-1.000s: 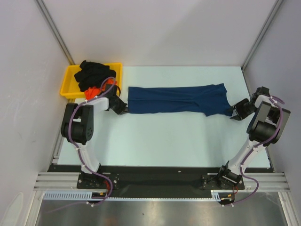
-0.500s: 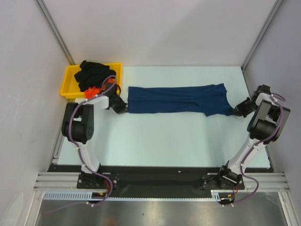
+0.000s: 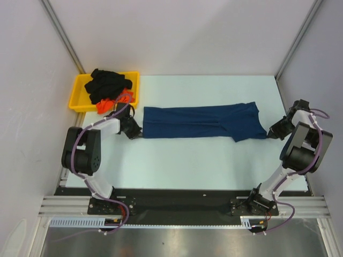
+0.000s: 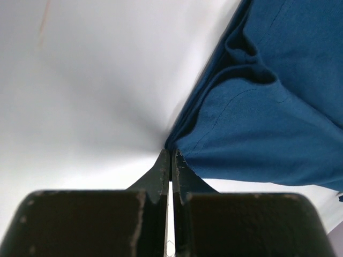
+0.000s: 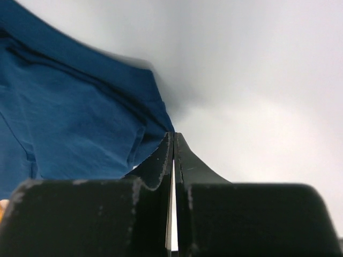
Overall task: Fold and stack the t-shirts
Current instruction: Fold the tshirt
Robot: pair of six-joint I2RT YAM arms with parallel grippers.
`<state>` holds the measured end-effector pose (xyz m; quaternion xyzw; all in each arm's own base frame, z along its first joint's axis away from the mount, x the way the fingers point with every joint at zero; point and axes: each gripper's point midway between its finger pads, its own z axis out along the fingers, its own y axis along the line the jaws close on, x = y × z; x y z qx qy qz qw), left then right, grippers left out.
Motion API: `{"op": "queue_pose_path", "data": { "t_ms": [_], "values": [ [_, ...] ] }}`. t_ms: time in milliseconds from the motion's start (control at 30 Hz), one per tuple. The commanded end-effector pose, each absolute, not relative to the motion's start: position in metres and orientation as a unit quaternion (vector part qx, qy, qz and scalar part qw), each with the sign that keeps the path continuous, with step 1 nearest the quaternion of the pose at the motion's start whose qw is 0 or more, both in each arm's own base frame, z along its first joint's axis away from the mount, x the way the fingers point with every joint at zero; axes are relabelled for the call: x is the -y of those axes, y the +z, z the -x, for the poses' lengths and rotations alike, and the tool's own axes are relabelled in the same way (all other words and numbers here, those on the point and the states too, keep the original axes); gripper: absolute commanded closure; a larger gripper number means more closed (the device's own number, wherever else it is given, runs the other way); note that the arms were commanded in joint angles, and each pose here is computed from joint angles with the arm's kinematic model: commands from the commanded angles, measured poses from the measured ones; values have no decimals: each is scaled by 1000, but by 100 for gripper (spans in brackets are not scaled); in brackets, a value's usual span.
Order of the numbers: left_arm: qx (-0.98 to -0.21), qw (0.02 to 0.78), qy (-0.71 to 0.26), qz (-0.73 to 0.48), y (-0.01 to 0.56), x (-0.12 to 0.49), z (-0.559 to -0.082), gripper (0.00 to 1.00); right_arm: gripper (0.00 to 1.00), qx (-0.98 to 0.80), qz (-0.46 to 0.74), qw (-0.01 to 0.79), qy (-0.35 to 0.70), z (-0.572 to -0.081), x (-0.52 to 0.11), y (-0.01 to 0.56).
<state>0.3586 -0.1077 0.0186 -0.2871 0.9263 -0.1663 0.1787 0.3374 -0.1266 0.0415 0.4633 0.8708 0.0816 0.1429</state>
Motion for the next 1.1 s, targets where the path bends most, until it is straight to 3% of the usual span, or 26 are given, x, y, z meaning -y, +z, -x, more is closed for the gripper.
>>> {"op": "queue_pose_path", "data": {
  "t_ms": [0,133,167,233,267,300,367,400,500,667,867,1033,1067],
  "values": [
    [-928,192,-155,280,33,96,-341,100,100,-876,-454,157,30,-323,143,54],
    [-926,182,-151,295,33,91,-315,100,100,-877,-458,141,15,-302,144,54],
    [-926,175,-149,298,31,90,-311,93,97,-878,-457,143,11,-300,146,54],
    [-926,162,-149,307,27,91,-304,66,76,-877,-461,134,5,-294,147,52],
    [-925,159,-155,307,28,93,-302,58,58,-878,-460,132,4,-296,150,55],
    [-925,161,-157,306,29,94,-302,47,49,-878,-461,128,0,-295,151,58],
    [-924,169,-162,302,37,94,-302,41,34,-878,-461,127,-6,-295,153,71],
    [-924,173,-162,301,41,94,-302,34,33,-876,-460,144,-4,-297,152,83],
    [-921,192,-175,289,55,95,-299,34,27,-872,-459,171,22,-298,139,105],
    [-927,231,-202,213,78,101,-304,38,26,-889,-393,194,136,-307,67,114],
    [-923,255,-267,109,106,128,-308,36,18,-884,-348,208,234,-291,4,94],
    [-911,248,-322,71,114,151,-305,35,21,-875,-340,220,266,-296,-18,76],
    [-908,246,-332,68,114,155,-306,37,28,-873,-343,210,276,-292,-23,69]
  ]
}}
